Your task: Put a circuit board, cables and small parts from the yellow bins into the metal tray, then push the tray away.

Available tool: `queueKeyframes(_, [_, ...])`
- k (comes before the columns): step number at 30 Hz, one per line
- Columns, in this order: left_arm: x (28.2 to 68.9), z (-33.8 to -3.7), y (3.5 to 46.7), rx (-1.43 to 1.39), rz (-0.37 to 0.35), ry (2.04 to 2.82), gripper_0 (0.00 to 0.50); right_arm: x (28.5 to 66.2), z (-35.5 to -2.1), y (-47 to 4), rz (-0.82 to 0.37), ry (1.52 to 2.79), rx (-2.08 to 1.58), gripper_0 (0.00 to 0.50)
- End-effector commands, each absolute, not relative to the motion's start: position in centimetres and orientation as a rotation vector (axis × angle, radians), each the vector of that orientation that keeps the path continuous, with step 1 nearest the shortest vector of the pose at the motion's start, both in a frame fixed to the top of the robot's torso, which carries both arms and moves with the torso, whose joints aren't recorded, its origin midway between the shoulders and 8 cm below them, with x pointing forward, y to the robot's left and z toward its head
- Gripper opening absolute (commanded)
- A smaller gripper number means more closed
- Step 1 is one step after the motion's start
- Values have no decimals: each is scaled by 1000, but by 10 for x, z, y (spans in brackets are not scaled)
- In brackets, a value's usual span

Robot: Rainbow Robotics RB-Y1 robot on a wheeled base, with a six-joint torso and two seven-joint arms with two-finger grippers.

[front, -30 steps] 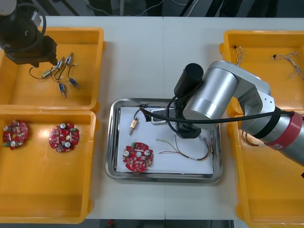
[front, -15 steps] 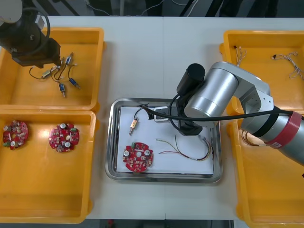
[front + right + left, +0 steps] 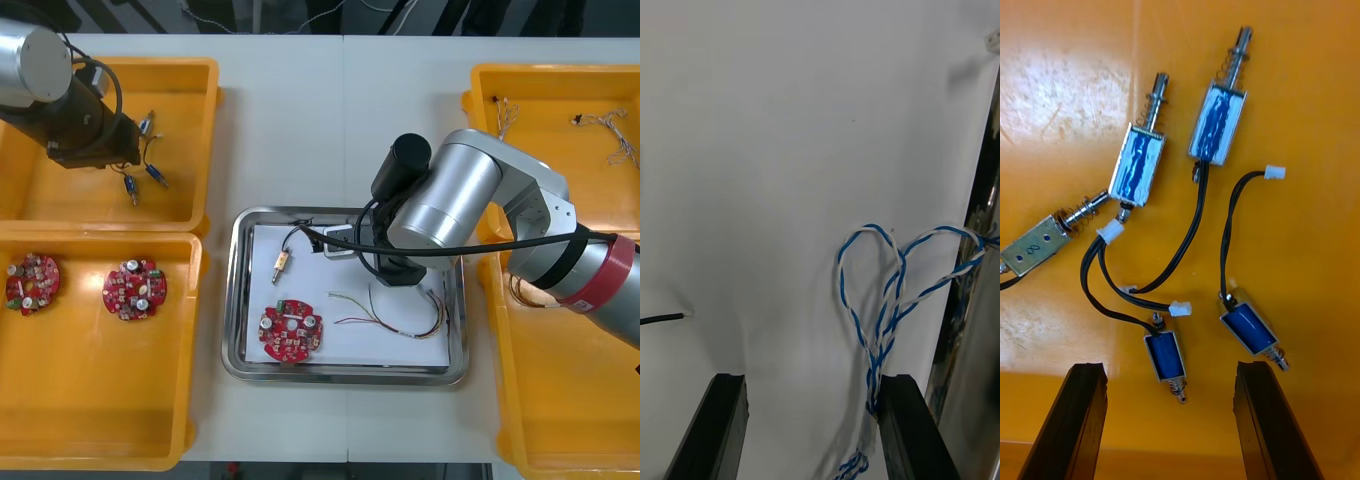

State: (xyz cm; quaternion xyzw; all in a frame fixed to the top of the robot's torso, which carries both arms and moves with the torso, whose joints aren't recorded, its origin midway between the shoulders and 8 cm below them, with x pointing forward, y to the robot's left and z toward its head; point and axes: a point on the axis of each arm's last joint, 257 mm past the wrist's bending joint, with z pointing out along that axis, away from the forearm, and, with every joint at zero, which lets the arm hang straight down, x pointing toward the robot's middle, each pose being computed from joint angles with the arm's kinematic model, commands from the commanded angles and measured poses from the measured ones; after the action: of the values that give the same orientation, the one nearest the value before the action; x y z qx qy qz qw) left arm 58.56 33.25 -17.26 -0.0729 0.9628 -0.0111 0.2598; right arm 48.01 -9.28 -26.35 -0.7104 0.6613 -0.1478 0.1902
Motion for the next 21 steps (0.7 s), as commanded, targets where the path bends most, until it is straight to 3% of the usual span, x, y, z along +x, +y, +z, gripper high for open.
queueKeyframes(1, [581, -191, 325, -23, -14, 2623, 500, 477, -241, -76, -447, 1793, -2017, 500])
queueKeyframes(21, [581, -228, 321, 27, -8, 2598, 500, 463, -207, -81, -464, 1836, -1983, 500])
